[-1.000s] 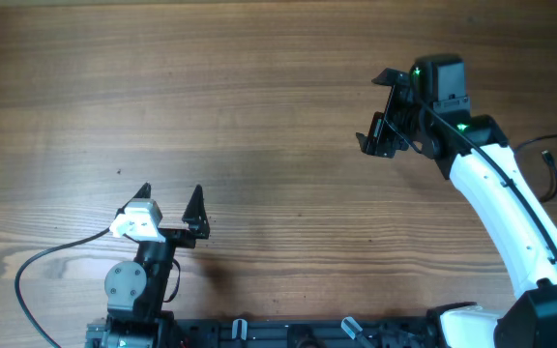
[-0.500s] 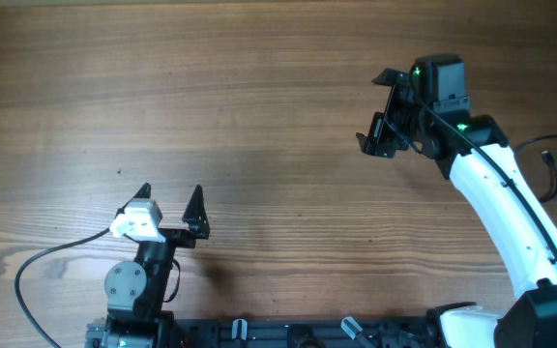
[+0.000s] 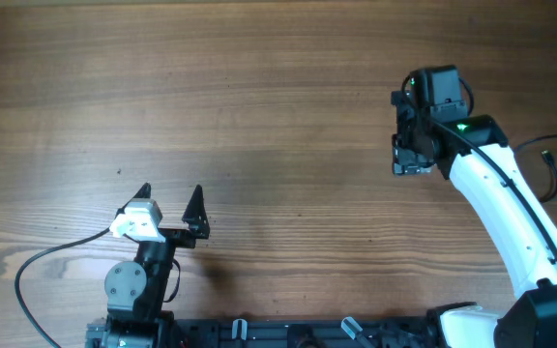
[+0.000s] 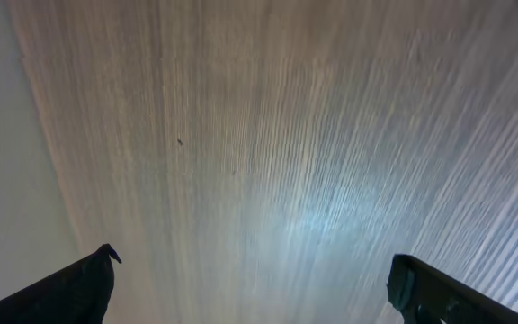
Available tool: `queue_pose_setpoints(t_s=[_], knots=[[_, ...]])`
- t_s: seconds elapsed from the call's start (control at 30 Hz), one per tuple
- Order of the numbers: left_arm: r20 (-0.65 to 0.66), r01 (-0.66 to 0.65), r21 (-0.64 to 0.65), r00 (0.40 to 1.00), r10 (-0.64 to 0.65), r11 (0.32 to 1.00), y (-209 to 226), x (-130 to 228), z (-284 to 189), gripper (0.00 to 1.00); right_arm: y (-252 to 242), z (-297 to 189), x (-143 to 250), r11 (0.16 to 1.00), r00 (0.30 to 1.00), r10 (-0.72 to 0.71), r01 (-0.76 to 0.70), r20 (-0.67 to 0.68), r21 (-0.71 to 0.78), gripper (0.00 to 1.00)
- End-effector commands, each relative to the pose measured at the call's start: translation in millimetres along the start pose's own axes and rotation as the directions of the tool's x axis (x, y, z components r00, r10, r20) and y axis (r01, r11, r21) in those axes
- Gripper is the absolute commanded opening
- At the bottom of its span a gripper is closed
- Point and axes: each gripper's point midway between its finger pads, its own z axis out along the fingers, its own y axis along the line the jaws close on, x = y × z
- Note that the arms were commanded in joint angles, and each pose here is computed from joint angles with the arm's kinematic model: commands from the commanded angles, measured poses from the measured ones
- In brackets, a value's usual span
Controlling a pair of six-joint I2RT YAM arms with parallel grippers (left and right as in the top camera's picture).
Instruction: Untangle cables
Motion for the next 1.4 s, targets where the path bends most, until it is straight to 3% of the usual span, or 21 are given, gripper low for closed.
queue_pose_setpoints(t_s=[0.0,0.1,0.17,0.23,0.33,0.4,0.6,0.9,1.37], knots=[[0.005,0.007,-0.018,1.0,-0.007,1.0,4,0,0,1.0,-2,3,-16,0.95,0.946,-0.311,0.309,0.094,0.038,1.0],[0.005,0.007,-0.018,1.0,-0.007,1.0,4,0,0,1.0,0,3,-21,0.856,0.849,-0.517,0.513,0.108,0.065,1.0],[0.005,0.007,-0.018,1.0,-0.007,1.0,4,0,0,1.0,4,3,-20,0.724,0.717,-0.689,0.686,0.101,0.074,1.0],[0.005,0.007,-0.018,1.0,-0.007,1.0,4,0,0,1.0,16,2,-17,0.597,0.59,-0.799,0.801,0.116,0.044,1.0],[0.005,0.007,-0.017,1.0,-0.007,1.0,4,0,0,1.0,37,-4,-15,0.484,0.475,-0.861,0.875,0.182,0.009,1.0],[0.005,0.007,-0.018,1.0,-0.007,1.0,4,0,0,1.0,51,-10,-13,0.454,0.448,-0.862,0.89,0.238,-0.032,1.0],[0.005,0.007,-0.017,1.0,-0.007,1.0,4,0,0,1.0,86,-38,-1,0.413,0.469,-0.769,0.883,0.435,-0.222,1.0],[0.005,0.007,-0.018,1.0,-0.007,1.0,4,0,0,1.0,49,-48,-1,0.356,0.472,-0.69,0.882,0.549,-0.31,1.0],[0.005,0.007,-0.018,1.0,-0.007,1.0,4,0,0,1.0,7,-108,2,0.059,0.181,-0.634,0.981,0.752,-0.186,1.0]])
